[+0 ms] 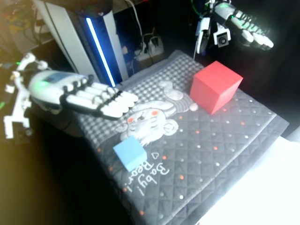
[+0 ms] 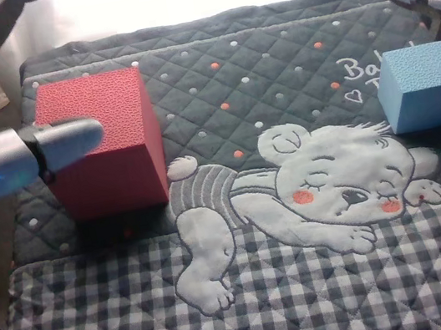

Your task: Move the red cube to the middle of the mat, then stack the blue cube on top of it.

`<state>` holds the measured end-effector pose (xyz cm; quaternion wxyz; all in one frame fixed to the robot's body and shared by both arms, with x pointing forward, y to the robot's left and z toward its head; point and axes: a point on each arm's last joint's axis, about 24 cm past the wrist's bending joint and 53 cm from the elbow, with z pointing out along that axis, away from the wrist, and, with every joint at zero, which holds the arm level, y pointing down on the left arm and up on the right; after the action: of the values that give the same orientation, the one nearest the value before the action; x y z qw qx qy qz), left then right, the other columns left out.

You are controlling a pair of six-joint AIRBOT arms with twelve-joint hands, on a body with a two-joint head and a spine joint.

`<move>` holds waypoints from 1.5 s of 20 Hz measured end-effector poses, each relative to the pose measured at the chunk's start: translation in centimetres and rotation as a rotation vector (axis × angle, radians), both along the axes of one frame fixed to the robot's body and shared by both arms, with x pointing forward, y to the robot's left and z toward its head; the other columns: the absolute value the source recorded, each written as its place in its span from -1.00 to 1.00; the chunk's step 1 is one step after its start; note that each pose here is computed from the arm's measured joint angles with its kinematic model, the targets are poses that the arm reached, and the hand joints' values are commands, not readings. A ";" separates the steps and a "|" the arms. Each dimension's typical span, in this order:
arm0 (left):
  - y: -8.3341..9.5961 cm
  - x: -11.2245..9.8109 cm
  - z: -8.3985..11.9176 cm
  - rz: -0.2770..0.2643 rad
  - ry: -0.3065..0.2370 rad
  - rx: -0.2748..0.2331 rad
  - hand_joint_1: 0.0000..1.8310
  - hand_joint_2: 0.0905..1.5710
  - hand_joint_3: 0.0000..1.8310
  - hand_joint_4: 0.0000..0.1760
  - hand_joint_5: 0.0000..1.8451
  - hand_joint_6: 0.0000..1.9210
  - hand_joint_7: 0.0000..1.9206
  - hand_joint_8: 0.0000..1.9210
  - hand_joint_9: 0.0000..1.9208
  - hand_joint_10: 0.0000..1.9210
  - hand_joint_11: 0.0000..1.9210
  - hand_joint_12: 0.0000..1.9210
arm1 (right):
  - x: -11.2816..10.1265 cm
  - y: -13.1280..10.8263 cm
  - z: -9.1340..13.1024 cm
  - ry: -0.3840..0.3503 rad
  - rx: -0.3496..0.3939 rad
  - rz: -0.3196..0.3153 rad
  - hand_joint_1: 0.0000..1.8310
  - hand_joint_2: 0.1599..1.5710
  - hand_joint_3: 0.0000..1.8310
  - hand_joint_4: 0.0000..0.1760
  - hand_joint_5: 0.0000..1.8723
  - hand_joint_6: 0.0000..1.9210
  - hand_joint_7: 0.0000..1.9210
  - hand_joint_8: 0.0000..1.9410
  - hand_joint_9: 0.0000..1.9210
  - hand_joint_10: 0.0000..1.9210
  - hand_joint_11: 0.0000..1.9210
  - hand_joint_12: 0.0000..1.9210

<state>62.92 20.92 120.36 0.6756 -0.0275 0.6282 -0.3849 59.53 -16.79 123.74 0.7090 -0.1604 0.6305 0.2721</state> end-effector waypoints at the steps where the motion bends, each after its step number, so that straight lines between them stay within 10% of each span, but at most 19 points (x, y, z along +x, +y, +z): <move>1: -0.1 0.0 -0.2 -0.003 0.005 0.004 -0.29 0.15 -1.00 0.24 -1.00 -1.00 -1.00 -1.00 -1.00 -1.00 -1.00 -1.00 | 0.0 0.0 0.0 0.002 0.000 0.000 -0.64 0.52 -1.00 -1.00 -1.00 -1.00 -1.00 -1.00 -1.00 -1.00 -1.00 -1.00; 4: -0.7 1.0 -2.2 -0.010 0.070 0.035 -0.43 0.11 -1.00 0.20 -1.00 -1.00 -1.00 -1.00 -1.00 -1.00 -1.00 -1.00 | 0.0 0.2 -0.4 0.014 -0.001 0.002 -0.62 0.51 -1.00 -1.00 -1.00 -1.00 -1.00 -1.00 -1.00 -1.00 -1.00 -1.00; 8: -2.1 3.8 -5.3 -0.011 0.177 0.065 -0.34 0.02 -1.00 0.63 -1.00 -1.00 -1.00 -1.00 -1.00 -1.00 -1.00 -1.00 | 0.0 0.6 -0.8 0.024 -0.006 0.011 -0.63 0.52 -1.00 -0.99 -1.00 -1.00 -1.00 -1.00 -1.00 -1.00 -1.00 -1.00; 11: -3.0 4.3 -8.4 -0.020 0.270 0.108 -0.20 0.00 -1.00 0.60 -1.00 -1.00 -1.00 -1.00 -1.00 -1.00 -1.00 -1.00 | 0.1 0.6 -1.0 0.032 -0.003 0.009 -0.60 0.51 -1.00 -0.72 -1.00 -1.00 -1.00 -1.00 -1.00 -1.00 -1.00 -1.00; 12: -2.8 4.4 -8.3 -0.016 0.275 0.102 -0.02 0.08 -1.00 0.29 -0.99 -1.00 -1.00 -1.00 -1.00 -1.00 -1.00 -1.00 | 0.1 0.6 -1.1 0.035 -0.005 0.009 -0.58 0.52 -1.00 -0.74 -1.00 -1.00 -1.00 -1.00 -1.00 -1.00 -1.00 -1.00; 14: -2.7 4.2 -8.2 -0.016 0.277 0.103 0.14 0.20 -1.00 -0.08 -0.67 -0.94 -0.73 -0.94 -0.99 -0.19 -1.00 0.29 | 0.0 0.7 -1.1 0.035 -0.007 0.012 -0.52 0.51 -1.00 -0.34 -1.00 -1.00 -1.00 -1.00 -1.00 -1.00 -1.00 -1.00; 15: -2.7 4.0 -8.0 -0.020 0.273 0.106 0.22 0.22 -1.00 -0.07 -0.64 -0.67 -0.84 -0.46 -1.00 0.18 -1.00 0.67 | 0.0 0.6 -1.2 0.037 -0.007 0.011 -0.54 0.51 -1.00 -0.40 -1.00 -1.00 -1.00 -1.00 -1.00 -1.00 -1.00 -1.00; 16: -2.9 3.8 -7.7 -0.027 0.264 0.107 0.39 0.28 -0.98 -0.47 -0.77 0.11 -0.94 0.18 -1.00 0.54 -1.00 0.93 | 0.0 0.7 -1.2 0.037 -0.006 0.011 -0.53 0.51 -1.00 -0.28 -1.00 -1.00 -1.00 -1.00 -1.00 -1.00 -1.00 -1.00; 18: -3.0 3.8 -7.5 -0.034 0.255 0.104 0.57 0.34 -0.96 -0.35 -0.84 0.83 -1.00 0.80 -1.00 0.93 -1.00 1.00 | 0.0 0.7 -1.2 0.039 -0.002 0.011 -0.54 0.52 -1.00 -0.11 -1.00 -1.00 -1.00 -1.00 -1.00 -1.00 -1.00 -1.00; 20: -3.0 3.7 -7.3 -0.038 0.252 0.087 0.61 0.41 -0.92 0.60 -0.80 0.99 -0.98 0.93 -0.96 1.00 -0.84 1.00 | 0.1 0.7 -1.3 0.043 -0.003 0.012 -0.55 0.53 -0.99 -0.31 -1.00 -1.00 -1.00 -1.00 -1.00 -1.00 -0.98 -0.99; 21: -3.2 3.5 -6.2 -0.052 0.225 0.064 0.57 0.45 -0.94 -0.04 -0.83 0.95 -0.91 0.79 -0.93 0.93 -0.89 1.00 | 0.1 0.7 -1.3 0.042 -0.002 0.011 -0.54 0.54 -0.99 -0.48 -1.00 -1.00 -1.00 -1.00 -1.00 -1.00 -0.99 -0.99; 23: -3.7 3.2 -5.0 -0.074 0.184 0.048 0.56 0.47 -0.94 -0.43 -0.81 0.90 -0.93 0.77 -0.94 0.96 -0.89 1.00 | 0.1 0.7 -1.3 0.043 -0.003 0.011 -0.57 0.55 -0.99 -0.55 -1.00 -1.00 -1.00 -1.00 -1.00 -1.00 -1.00 -0.99; 28: -8.7 2.6 -0.7 -0.207 0.049 -0.026 0.49 0.40 -0.99 -0.06 -0.77 0.73 -0.83 0.55 -0.91 0.83 -0.93 1.00 | 0.1 0.6 -1.3 0.042 -0.003 0.010 -0.54 0.54 -1.00 -0.27 -1.00 -1.00 -1.00 -1.00 -1.00 -1.00 -1.00 -1.00; 30: -11.9 3.1 -2.1 -0.276 0.097 -0.059 0.72 0.46 -0.98 -0.49 -0.68 0.82 -0.79 0.60 -0.45 0.71 -0.55 1.00 | 0.1 0.6 -1.3 0.042 -0.003 0.009 -0.55 0.55 -1.00 -0.28 -1.00 -1.00 -1.00 -1.00 -1.00 -1.00 -1.00 -1.00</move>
<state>66.01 9.01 118.31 0.5840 0.0207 0.6462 -0.4908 59.68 -16.17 122.45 0.6941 -0.1586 0.6450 0.2777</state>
